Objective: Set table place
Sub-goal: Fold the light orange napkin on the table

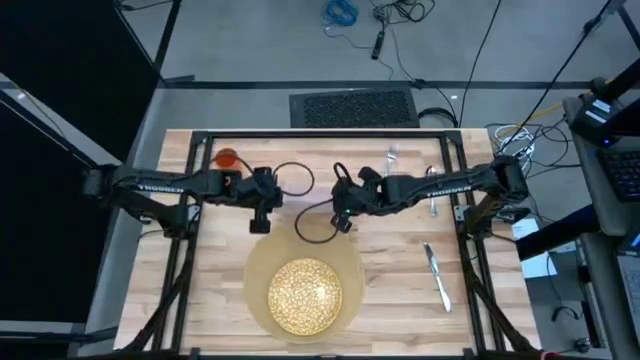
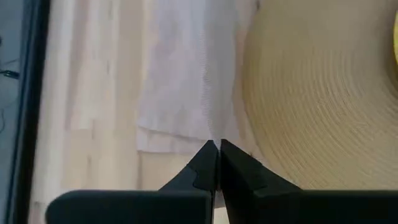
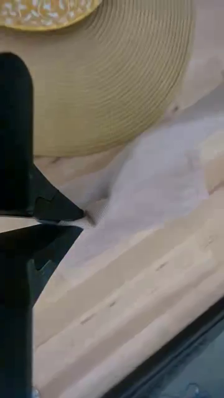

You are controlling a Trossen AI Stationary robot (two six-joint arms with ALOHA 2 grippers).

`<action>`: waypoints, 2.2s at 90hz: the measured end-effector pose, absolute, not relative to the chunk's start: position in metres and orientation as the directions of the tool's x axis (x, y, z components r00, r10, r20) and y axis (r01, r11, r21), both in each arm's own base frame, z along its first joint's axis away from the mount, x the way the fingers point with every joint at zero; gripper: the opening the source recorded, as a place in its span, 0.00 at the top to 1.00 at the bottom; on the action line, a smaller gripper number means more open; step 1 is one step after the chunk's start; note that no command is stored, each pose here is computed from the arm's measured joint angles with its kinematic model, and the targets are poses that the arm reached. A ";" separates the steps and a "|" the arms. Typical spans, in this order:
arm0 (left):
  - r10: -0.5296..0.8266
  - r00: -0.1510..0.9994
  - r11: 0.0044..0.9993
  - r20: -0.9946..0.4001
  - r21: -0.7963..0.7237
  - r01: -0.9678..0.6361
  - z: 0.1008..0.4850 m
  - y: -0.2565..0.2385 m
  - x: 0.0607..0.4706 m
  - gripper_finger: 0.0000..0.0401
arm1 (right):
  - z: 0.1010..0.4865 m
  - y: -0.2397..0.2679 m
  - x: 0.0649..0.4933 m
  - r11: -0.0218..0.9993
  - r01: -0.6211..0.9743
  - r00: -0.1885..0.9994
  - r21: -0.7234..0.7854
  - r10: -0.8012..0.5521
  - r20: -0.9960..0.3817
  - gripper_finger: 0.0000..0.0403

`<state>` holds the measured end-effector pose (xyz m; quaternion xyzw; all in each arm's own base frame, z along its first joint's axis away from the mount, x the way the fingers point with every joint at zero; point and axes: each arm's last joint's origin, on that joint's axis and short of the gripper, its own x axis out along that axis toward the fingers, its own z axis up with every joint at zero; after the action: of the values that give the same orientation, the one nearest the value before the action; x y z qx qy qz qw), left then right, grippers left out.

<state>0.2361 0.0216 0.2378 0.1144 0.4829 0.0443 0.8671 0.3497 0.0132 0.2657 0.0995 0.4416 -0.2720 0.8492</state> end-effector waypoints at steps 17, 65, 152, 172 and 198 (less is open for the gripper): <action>0.166 0.537 0.972 -0.827 0.228 0.050 0.233 0.012 0.236 1.00 | 0.241 0.030 0.357 0.837 0.547 0.401 -0.025 -0.288 -0.870 1.00; 0.225 0.486 0.959 -0.845 0.279 0.041 0.208 0.042 0.257 1.00 | 0.222 0.000 0.358 0.764 0.635 0.265 -0.113 -0.352 -0.898 1.00; 0.200 0.473 0.973 -0.858 0.230 0.005 0.185 0.076 0.269 1.00 | 0.195 -0.033 0.351 0.806 0.578 0.257 -0.125 -0.325 -0.910 0.98; 0.204 0.480 0.972 -0.853 0.236 0.006 0.185 0.076 0.270 0.93 | 0.195 -0.037 0.351 0.801 0.585 0.253 -0.126 -0.328 -0.910 0.85; 0.290 0.452 0.955 -0.844 0.287 -0.077 0.186 0.079 0.269 0.64 | 0.195 -0.038 0.351 0.790 0.592 0.247 -0.160 -0.367 -0.897 0.63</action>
<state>0.2689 0.0786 0.1856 0.1039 0.5122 0.1086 0.8456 0.3507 -0.0377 0.1952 0.1058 0.5319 -0.3063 0.7824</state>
